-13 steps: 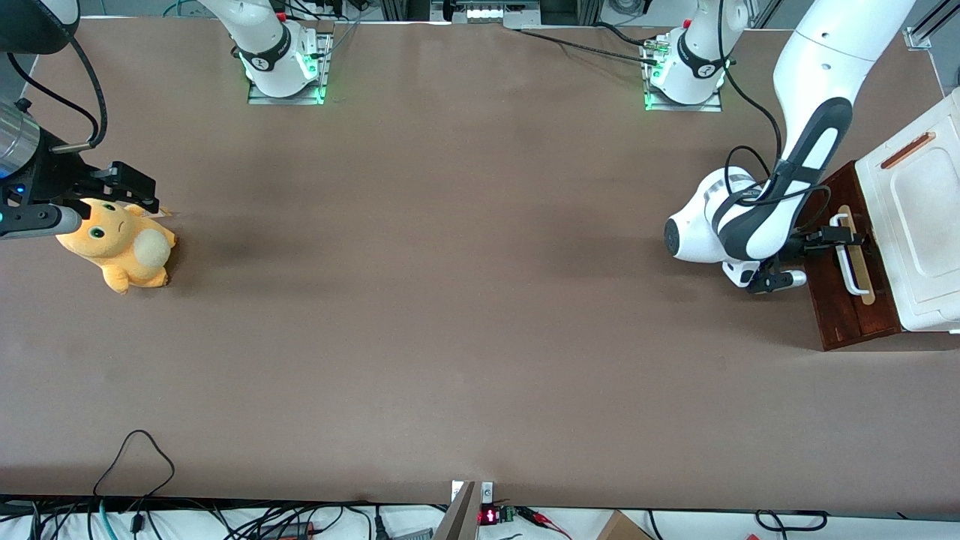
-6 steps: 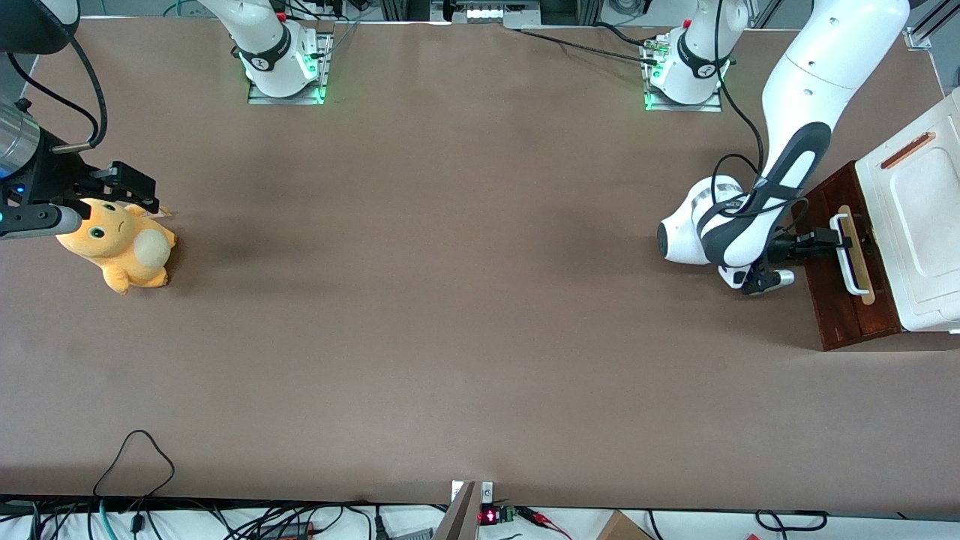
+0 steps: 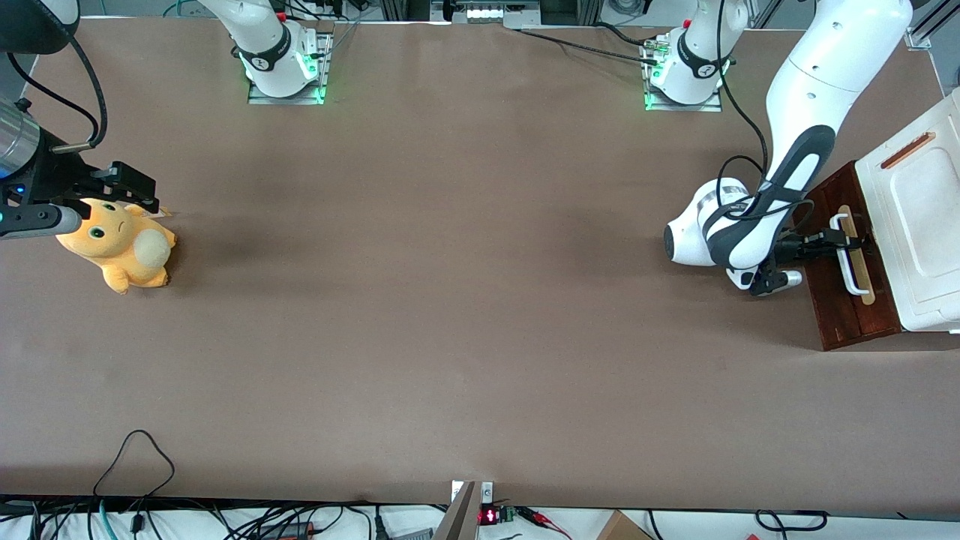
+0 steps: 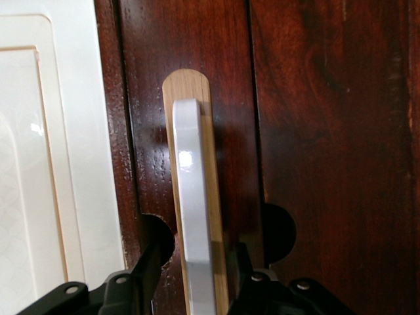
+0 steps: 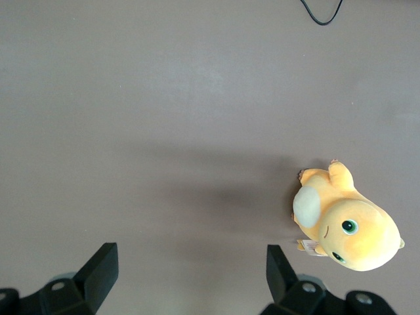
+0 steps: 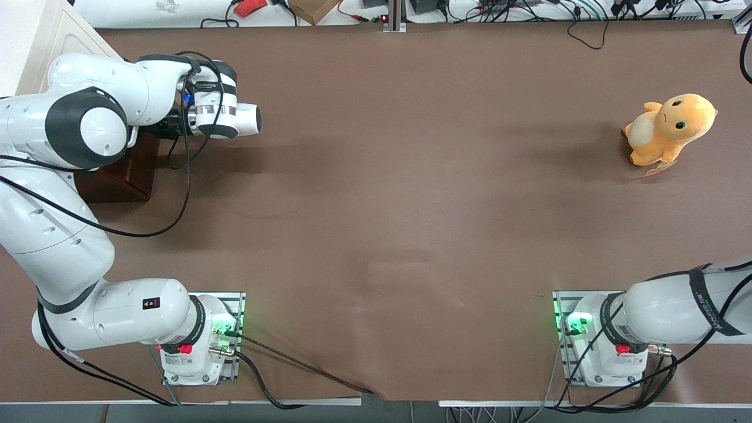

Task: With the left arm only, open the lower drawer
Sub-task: 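Close the left gripper around the white bar handle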

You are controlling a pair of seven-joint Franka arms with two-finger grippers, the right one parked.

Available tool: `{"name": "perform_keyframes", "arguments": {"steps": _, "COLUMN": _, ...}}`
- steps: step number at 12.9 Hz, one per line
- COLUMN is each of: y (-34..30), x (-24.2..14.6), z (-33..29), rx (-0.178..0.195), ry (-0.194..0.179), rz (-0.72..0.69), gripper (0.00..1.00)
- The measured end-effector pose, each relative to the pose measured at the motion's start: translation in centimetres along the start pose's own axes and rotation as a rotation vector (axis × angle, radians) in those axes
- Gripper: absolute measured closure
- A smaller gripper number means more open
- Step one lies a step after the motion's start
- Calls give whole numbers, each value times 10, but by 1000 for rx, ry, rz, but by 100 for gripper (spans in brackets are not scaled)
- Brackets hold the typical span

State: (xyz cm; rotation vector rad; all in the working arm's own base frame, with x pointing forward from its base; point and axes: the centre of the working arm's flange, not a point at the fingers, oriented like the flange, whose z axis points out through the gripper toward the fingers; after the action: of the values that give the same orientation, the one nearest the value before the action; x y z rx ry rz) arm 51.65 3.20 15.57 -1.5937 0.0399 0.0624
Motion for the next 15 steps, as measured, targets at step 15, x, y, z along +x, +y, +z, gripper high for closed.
{"name": "perform_keyframes", "arguments": {"steps": 15, "y": 7, "x": 1, "z": 7, "rx": 29, "ry": 23, "rz": -4, "gripper": 83}}
